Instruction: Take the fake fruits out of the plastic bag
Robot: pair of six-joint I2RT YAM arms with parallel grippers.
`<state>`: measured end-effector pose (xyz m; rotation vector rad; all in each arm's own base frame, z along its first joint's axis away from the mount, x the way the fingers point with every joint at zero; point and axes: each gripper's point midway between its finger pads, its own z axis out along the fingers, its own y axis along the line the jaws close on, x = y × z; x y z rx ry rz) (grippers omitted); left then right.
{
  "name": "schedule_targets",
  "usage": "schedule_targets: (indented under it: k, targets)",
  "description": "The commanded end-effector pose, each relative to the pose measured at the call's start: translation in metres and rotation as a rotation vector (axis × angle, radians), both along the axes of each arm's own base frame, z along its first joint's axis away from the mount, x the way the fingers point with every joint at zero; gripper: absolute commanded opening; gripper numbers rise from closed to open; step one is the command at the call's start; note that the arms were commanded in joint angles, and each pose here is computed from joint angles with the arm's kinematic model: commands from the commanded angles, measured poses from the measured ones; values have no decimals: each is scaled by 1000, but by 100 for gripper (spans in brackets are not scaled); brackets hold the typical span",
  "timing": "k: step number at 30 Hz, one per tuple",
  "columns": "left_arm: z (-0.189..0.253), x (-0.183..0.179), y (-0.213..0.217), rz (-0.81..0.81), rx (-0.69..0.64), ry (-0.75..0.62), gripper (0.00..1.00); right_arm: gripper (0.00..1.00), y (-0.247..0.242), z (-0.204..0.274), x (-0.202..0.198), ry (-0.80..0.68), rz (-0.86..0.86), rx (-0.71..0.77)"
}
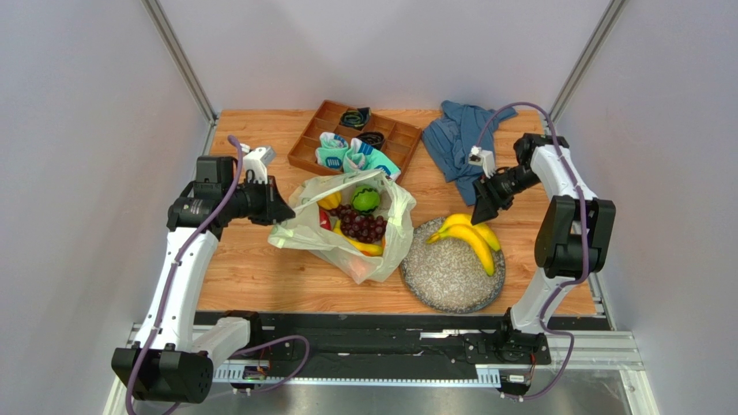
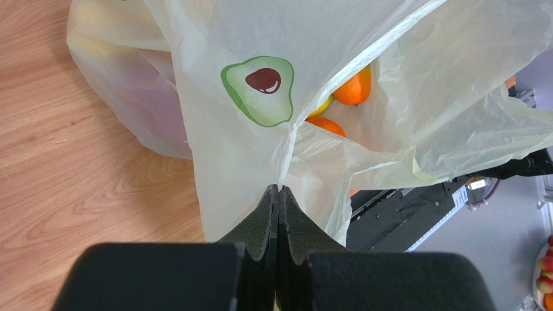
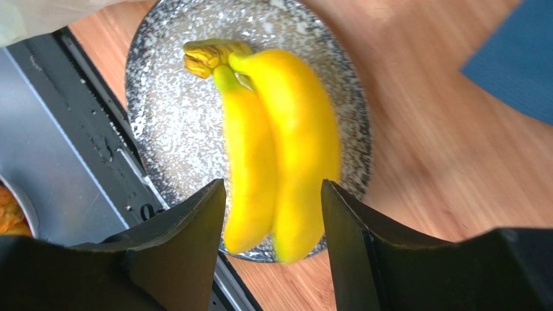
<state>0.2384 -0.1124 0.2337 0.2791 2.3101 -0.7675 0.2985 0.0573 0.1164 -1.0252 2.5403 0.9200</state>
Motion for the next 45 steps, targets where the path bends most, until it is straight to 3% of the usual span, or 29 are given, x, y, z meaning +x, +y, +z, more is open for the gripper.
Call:
schedule_targets:
  k: [1,4,8,11,14,15,17,19,23,25,29,38,45]
  targets:
    - [4,4,1,-10,0,-40,0,60,-2,13,-21,133,-36,-21]
    - [6,6,0,-10,-3,-44,0,65,-2,1,-27,171,-44,-25]
    - [10,7,0,-12,-3,-55,0,66,4,13,-31,114,-57,4]
    - [11,5,1,-10,-1,-64,0,66,13,64,-10,-115,-96,38]
    - [12,-2,0,-12,-10,-66,0,66,29,150,17,-573,-139,9]
    - [10,-4,-1,-14,-15,-60,0,66,60,190,-3,-723,-100,57]
    - [13,-10,-3,-18,-34,-61,0,69,83,237,0,-951,-97,63]
    - [11,-14,-6,-17,-55,-46,0,67,139,265,-27,-991,11,173]
    - [11,-21,-14,-33,-119,-15,0,52,227,257,-58,-847,167,322]
    - [12,-23,-17,-32,-141,-1,0,43,247,238,-59,-850,242,299]
    - [13,-25,-18,-31,-153,-7,0,38,288,160,-89,-788,456,195]
    - [11,-32,-19,-29,-169,-22,0,33,293,63,-71,-681,265,-5]
    - [3,-44,-20,-28,-175,-3,0,37,289,41,-124,-526,437,77]
